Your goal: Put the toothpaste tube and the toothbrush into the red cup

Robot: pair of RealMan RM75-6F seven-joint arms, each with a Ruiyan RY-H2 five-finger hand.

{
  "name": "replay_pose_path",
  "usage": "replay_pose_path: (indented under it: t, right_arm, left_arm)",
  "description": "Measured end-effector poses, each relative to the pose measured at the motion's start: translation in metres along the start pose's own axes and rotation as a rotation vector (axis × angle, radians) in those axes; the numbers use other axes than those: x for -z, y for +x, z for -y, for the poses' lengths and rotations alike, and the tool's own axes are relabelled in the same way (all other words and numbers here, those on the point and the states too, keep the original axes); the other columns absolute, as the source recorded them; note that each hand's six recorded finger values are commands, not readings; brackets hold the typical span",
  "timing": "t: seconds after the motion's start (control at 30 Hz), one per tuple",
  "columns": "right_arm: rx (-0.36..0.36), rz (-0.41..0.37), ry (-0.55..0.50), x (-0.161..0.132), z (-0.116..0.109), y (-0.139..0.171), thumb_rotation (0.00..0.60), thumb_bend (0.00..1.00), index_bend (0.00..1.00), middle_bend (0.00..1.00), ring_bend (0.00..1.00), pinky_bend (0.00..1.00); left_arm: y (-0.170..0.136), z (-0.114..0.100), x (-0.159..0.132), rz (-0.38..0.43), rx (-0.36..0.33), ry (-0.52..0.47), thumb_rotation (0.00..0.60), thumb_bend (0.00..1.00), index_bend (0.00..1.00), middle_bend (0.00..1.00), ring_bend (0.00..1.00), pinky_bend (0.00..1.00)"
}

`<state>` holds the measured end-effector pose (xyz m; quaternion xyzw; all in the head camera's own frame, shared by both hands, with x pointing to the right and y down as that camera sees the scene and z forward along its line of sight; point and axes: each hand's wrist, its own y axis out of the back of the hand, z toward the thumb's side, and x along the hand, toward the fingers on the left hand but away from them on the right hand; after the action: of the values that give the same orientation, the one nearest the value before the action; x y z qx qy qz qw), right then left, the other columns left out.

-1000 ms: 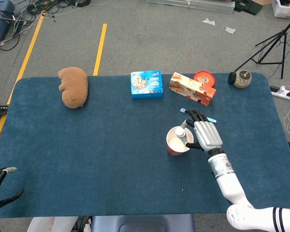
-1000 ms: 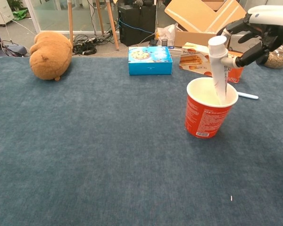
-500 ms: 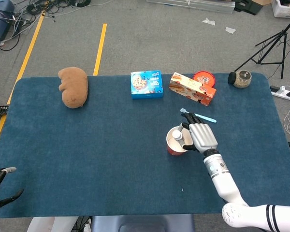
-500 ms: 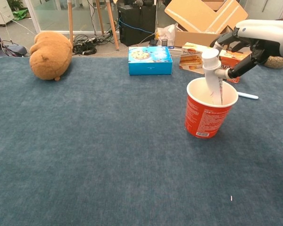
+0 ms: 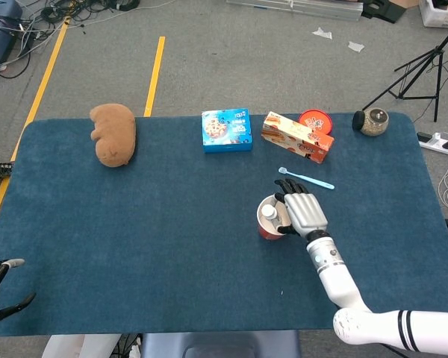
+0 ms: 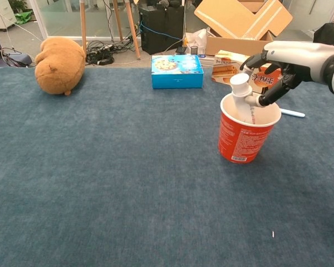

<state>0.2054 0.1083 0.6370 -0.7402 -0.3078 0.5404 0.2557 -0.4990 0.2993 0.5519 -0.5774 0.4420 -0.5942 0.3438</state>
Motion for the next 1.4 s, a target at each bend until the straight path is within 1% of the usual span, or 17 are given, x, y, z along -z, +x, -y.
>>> replay_pose_path:
  t: [0.4, 0.7, 1.0, 1.23, 1.4]
  right_arm:
    - [-0.023, -0.008, -0.012, -0.008, 0.016, -0.010, 0.600, 0.31, 0.58, 0.14, 0.00, 0.12]
    - [-0.029, -0.016, -0.026, -0.010, 0.019, -0.010, 0.600, 0.30, 0.58, 0.14, 0.00, 0.12]
    - [-0.026, -0.029, -0.039, -0.011, 0.020, -0.008, 0.600, 0.28, 0.52, 0.14, 0.00, 0.12]
    - [-0.025, -0.022, -0.048, -0.005, 0.019, -0.007, 0.600, 0.27, 0.48, 0.14, 0.00, 0.12]
    - [-0.028, -0.022, -0.049, -0.003, 0.020, -0.006, 0.600, 0.26, 0.40, 0.14, 0.00, 0.12]
  left_arm:
    - [-0.002, 0.001, 0.004, -0.010, 0.000, -0.006, 0.600, 0.00, 0.32, 0.37, 0.33, 0.42]
    - [-0.002, 0.001, 0.005, -0.011, 0.000, -0.008, 0.600, 0.00, 0.32, 0.37, 0.33, 0.42]
    - [-0.003, 0.002, 0.005, -0.011, 0.002, -0.007, 0.600, 0.00, 0.32, 0.37, 0.33, 0.42]
    - [-0.003, 0.002, 0.005, -0.012, 0.004, -0.007, 0.600, 0.00, 0.32, 0.37, 0.33, 0.42]
    - [-0.002, 0.002, 0.004, -0.010, 0.004, -0.005, 0.600, 0.00, 0.32, 0.37, 0.33, 0.42]
